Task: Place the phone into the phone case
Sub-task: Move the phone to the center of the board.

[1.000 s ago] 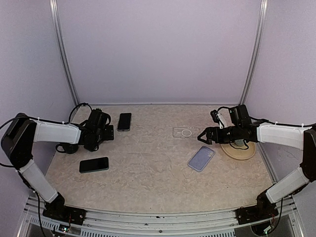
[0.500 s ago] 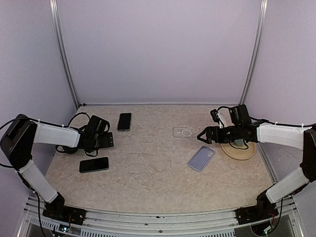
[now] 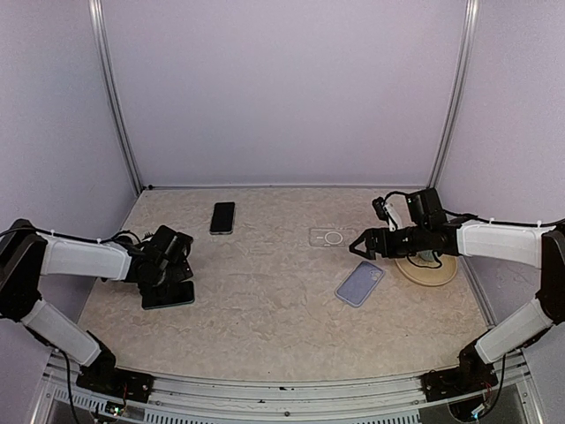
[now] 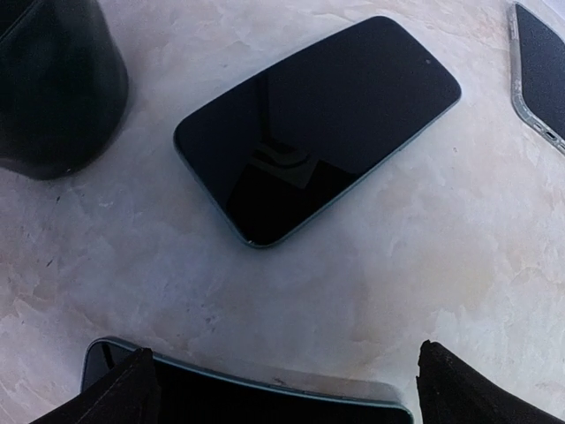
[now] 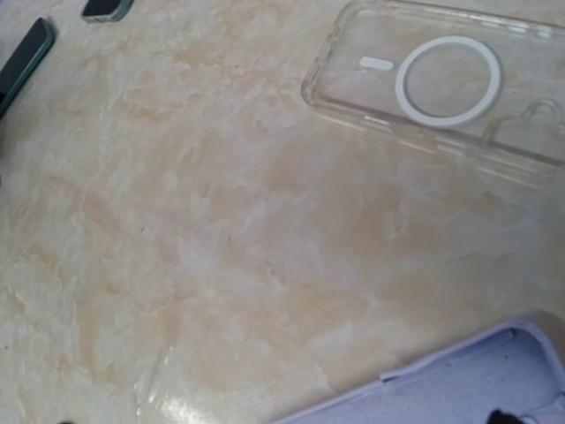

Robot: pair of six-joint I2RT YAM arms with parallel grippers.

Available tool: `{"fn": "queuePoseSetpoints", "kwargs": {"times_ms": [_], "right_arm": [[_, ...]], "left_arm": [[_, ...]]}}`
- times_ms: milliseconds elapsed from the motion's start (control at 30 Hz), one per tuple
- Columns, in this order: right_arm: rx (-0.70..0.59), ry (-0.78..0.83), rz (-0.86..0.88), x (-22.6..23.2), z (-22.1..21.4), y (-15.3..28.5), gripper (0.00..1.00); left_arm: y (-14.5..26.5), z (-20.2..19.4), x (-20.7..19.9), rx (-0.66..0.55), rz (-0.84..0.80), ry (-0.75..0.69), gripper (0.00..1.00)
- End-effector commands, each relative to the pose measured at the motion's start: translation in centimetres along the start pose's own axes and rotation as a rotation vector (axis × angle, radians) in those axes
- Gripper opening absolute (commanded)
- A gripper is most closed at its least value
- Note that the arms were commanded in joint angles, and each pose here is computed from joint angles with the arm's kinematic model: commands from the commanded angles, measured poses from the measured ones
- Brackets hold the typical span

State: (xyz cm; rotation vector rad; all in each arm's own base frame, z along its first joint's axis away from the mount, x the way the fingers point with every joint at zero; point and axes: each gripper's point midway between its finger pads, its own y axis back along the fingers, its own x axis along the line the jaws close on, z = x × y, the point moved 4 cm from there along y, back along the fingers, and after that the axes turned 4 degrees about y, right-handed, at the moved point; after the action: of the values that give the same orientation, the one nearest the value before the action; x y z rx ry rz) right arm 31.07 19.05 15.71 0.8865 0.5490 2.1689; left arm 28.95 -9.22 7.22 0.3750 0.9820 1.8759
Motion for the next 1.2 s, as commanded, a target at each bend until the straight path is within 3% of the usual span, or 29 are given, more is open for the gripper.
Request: {"fn": "queuePoseSetpoints", "kwargs": {"times_ms": [0, 633, 1167], "right_arm": [[-0.003, 0.023, 0.0, 0.3, 0.2, -0.4, 1.0], [0.011, 0.037, 0.004, 0.9, 0.1, -0.8, 1.0], [0.01, 0.051, 0.013, 1.8, 1.0, -1.0, 1.0]], "left_arm": [[0.6, -0.1, 2.1, -0.004, 0.029, 0.105, 0.99], [0.2, -0.5, 6.6, 0.015, 0.092, 0.237, 0.99], [-0.2, -2.2, 4.8, 0.072, 0.012, 0.192, 0.99]]}}
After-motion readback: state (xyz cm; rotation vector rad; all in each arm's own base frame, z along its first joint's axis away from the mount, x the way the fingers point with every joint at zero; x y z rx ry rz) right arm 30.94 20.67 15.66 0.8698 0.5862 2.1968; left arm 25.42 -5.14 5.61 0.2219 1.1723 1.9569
